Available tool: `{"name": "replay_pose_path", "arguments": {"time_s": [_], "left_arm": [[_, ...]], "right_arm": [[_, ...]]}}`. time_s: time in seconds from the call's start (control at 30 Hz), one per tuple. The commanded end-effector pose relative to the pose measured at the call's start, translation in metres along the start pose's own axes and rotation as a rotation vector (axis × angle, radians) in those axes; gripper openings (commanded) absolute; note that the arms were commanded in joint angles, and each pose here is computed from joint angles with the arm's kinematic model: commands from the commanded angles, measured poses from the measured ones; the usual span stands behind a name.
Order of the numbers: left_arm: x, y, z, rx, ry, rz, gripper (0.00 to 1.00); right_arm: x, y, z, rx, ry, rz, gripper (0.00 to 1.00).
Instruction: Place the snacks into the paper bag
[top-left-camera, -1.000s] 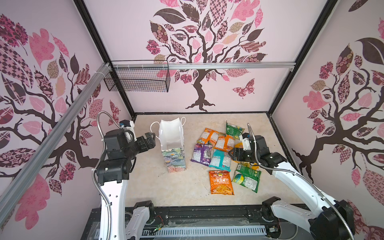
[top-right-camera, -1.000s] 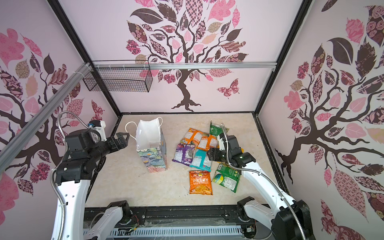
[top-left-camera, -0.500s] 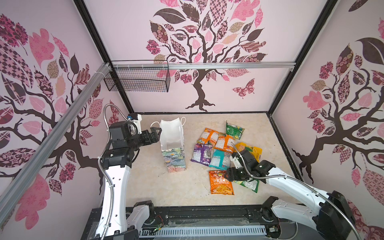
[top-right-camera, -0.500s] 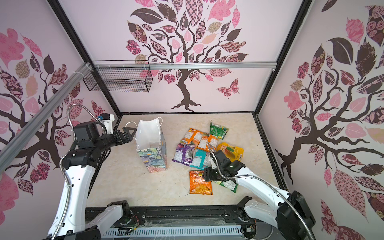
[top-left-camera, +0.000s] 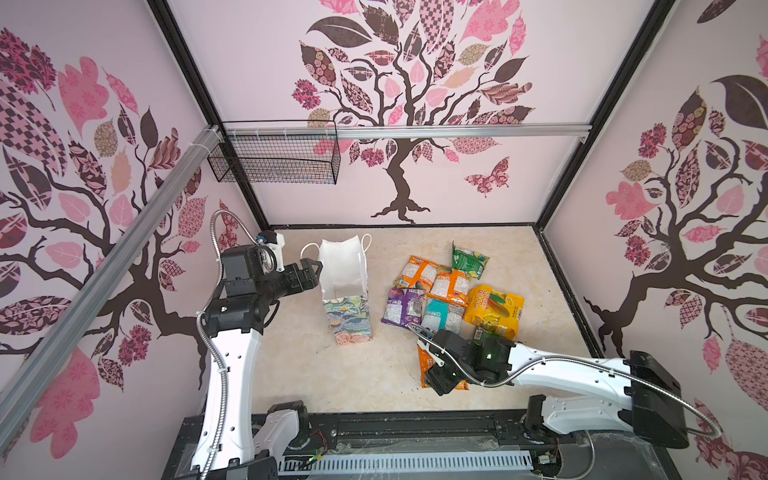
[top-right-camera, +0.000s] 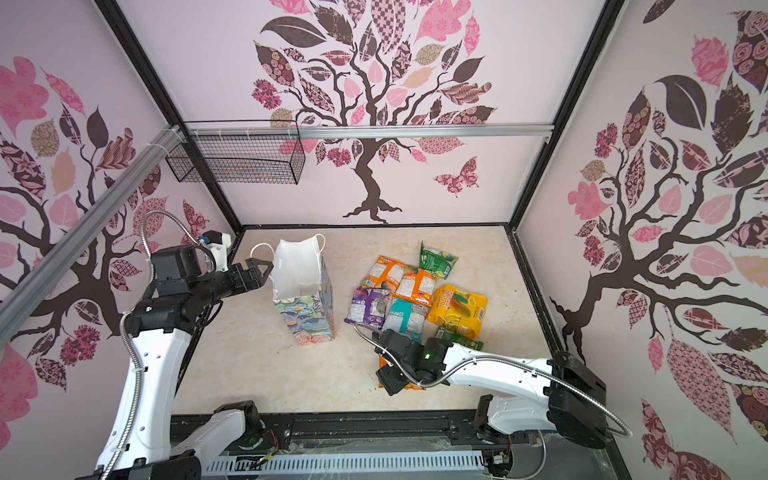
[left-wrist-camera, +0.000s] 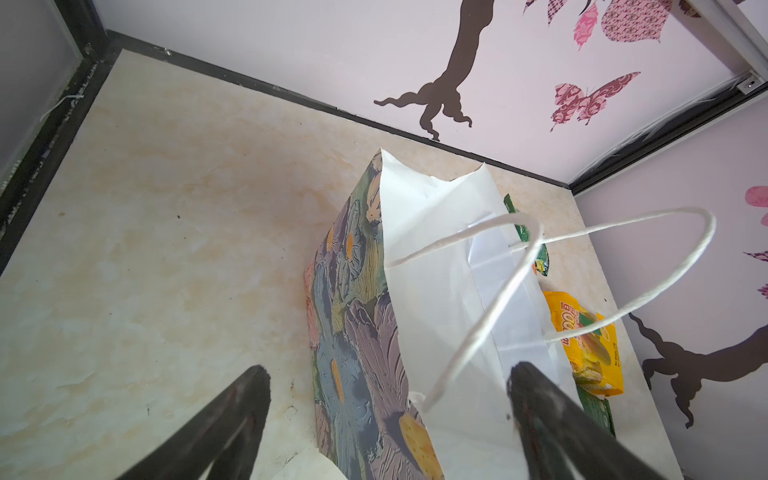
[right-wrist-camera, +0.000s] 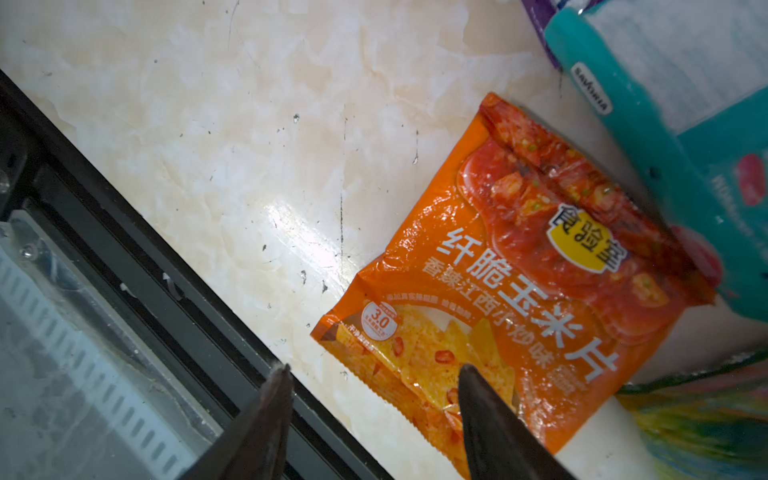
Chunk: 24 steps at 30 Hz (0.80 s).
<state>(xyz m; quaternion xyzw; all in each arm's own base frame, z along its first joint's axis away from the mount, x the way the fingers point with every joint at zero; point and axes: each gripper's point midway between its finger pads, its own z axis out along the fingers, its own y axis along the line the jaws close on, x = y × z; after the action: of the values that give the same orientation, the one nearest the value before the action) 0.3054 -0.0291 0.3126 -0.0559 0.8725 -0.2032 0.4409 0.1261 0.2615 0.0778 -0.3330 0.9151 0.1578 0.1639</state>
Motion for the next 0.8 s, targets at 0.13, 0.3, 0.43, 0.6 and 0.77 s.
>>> {"name": "replay_pose_path", "arguments": {"time_s": [0.13, 0.3, 0.43, 0.6, 0.77], "left_arm": [[-0.01, -0.009, -0.015, 0.005, -0.019, 0.019, 0.88], [-0.014, -0.015, -0.014, 0.035, -0.005, 0.021, 0.79], [-0.015, -0.021, -0.014, 0.064, -0.002, 0.025, 0.71], [-0.013, -0.019, -0.01, 0.058, 0.011, 0.028, 0.68], [-0.012, -0.019, -0.009, 0.053, 0.016, 0.03, 0.68]], "right_arm": [[-0.006, 0.012, 0.011, 0.095, 0.065, -0.201, 0.6], [0.003, 0.022, 0.021, 0.095, 0.127, -0.267, 0.6], [0.007, 0.022, 0.026, 0.102, 0.155, -0.267, 0.61], [0.014, 0.014, 0.032, 0.158, 0.208, -0.248, 0.59], [0.016, 0.0, 0.038, 0.253, 0.22, -0.226, 0.54]]}}
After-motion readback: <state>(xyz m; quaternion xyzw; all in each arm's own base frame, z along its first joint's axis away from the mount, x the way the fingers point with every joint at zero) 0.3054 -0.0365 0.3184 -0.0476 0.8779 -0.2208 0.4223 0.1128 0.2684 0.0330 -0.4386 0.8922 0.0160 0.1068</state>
